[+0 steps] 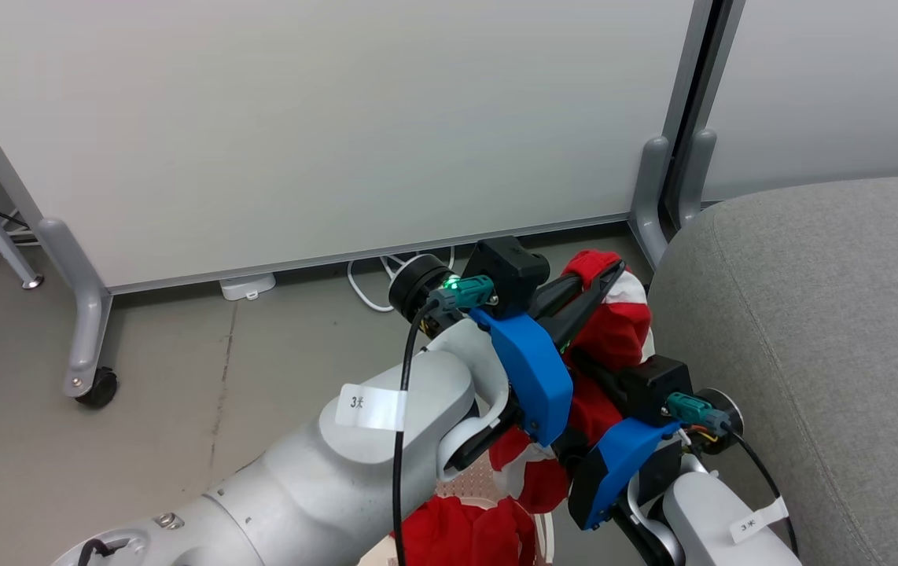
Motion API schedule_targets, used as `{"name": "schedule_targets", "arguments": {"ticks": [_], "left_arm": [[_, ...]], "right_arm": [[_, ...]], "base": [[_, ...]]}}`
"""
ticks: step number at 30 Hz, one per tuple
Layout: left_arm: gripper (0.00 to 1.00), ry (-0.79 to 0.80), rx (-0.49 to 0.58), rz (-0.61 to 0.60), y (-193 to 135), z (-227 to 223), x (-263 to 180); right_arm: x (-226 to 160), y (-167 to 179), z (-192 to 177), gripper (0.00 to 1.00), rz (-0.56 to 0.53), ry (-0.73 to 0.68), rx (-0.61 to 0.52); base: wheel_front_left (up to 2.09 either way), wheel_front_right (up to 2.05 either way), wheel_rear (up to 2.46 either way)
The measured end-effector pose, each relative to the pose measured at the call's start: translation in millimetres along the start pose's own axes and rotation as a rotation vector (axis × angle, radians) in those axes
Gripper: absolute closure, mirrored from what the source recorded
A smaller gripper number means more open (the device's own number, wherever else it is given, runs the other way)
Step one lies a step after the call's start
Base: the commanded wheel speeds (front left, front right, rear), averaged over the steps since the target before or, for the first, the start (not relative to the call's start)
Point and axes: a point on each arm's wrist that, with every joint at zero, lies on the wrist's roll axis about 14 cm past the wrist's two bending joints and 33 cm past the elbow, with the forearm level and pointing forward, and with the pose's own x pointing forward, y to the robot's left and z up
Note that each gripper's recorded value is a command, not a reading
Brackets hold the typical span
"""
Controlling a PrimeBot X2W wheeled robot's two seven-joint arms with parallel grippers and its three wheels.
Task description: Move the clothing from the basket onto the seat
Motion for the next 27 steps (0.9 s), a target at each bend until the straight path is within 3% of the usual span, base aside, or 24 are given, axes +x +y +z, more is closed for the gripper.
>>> {"name": "schedule_targets", "arguments": {"ticks": [6,7,8,9,10,11,12,27], "left_arm": [[1.0,0.0,-0.001,-0.003,-1.2,0.2,0.1],[1.0,0.0,-0.001,-0.004,-1.6,0.2,0.2],[1.0,0.001,-0.002,-0.005,-1.9,0.1,0.1],[1.0,0.001,-0.002,-0.006,-2.3,0.0,0.2],[1.0,0.001,-0.003,-0.007,-2.8,-0.1,0.2],[1.0,0.001,-0.003,-0.009,-3.4,-0.1,0.2],[1.0,0.003,-0.004,-0.012,-4.1,-0.4,0.3],[1.0,0.006,-0.002,-0.016,-7.0,-0.8,0.8]], "right_arm": [[4.1,3.3,1.7,0.0,0.015,-0.011,0.014],[4.8,3.1,1.9,0.04,0.015,-0.011,0.015],[5.2,3.0,1.3,0.19,0.015,-0.009,0.019],[5.4,2.7,0.1,0.49,0.014,-0.005,0.023],[5.8,2.5,-0.2,0.58,0.015,-0.004,0.023],[6.3,2.0,0.1,0.82,0.014,-0.006,0.025],[6.3,1.6,-0.7,1.0,0.013,-0.003,0.026],[5.6,-3.3,-1.7,1.0,-0.001,-0.007,0.037]], "base": [[0.0,0.0,0.0],[0.0,0.0,0.0],[0.0,0.0,0.0],[0.0,0.0,0.0],[0.0,0.0,0.0],[0.0,0.0,0.0],[0.0,0.0,0.0],[0.0,0.0,0.0]]}}
